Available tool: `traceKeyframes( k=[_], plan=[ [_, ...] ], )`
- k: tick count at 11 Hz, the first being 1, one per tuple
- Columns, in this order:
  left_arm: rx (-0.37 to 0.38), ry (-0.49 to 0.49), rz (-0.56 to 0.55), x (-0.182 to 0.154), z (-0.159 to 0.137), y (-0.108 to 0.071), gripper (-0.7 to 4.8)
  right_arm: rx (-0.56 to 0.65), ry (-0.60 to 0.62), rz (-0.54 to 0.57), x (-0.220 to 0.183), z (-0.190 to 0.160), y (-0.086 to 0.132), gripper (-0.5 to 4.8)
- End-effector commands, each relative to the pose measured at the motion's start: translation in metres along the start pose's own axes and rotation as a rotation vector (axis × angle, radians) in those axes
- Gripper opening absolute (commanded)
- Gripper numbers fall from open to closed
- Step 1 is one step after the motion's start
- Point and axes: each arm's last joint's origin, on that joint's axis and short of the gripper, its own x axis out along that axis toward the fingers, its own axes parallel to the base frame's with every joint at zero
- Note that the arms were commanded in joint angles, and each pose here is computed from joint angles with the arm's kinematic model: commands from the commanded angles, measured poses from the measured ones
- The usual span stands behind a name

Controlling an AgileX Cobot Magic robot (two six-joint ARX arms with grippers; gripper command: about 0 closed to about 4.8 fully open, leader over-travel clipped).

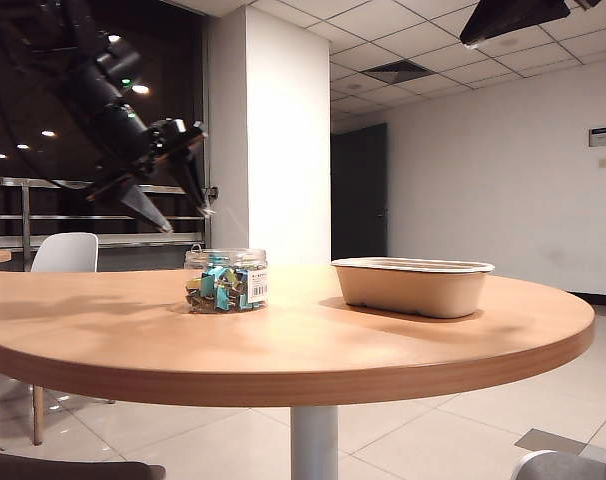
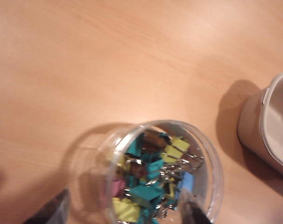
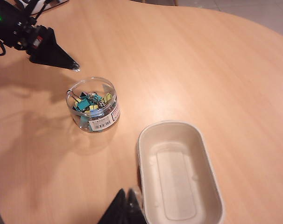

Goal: Pick up the box filled with clips, pour some clips from it into the rectangular paper box, and then put the clip box back on the table.

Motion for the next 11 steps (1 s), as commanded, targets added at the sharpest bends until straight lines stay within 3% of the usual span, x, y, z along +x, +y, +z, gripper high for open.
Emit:
traceKeyframes(
  k=[1,4,11],
  plan=[
    [0.02,0.071,0.125,0.01,-0.008,-0.006,3.11,-0.007,-0.01,0.009,-0.001,0.002,0.001,-0.01],
    [0.032,0.062,0.181,0.02,0.004,-0.002,3.11,-0.005,-0.006,0.009,-0.001,0.002,0.001,-0.01],
    [0.005,0.178,0.191,0.058,-0.014,0.015,3.1,-0.004,-0.003,0.01,-0.001,0.001,0.001,-0.01]
  ],
)
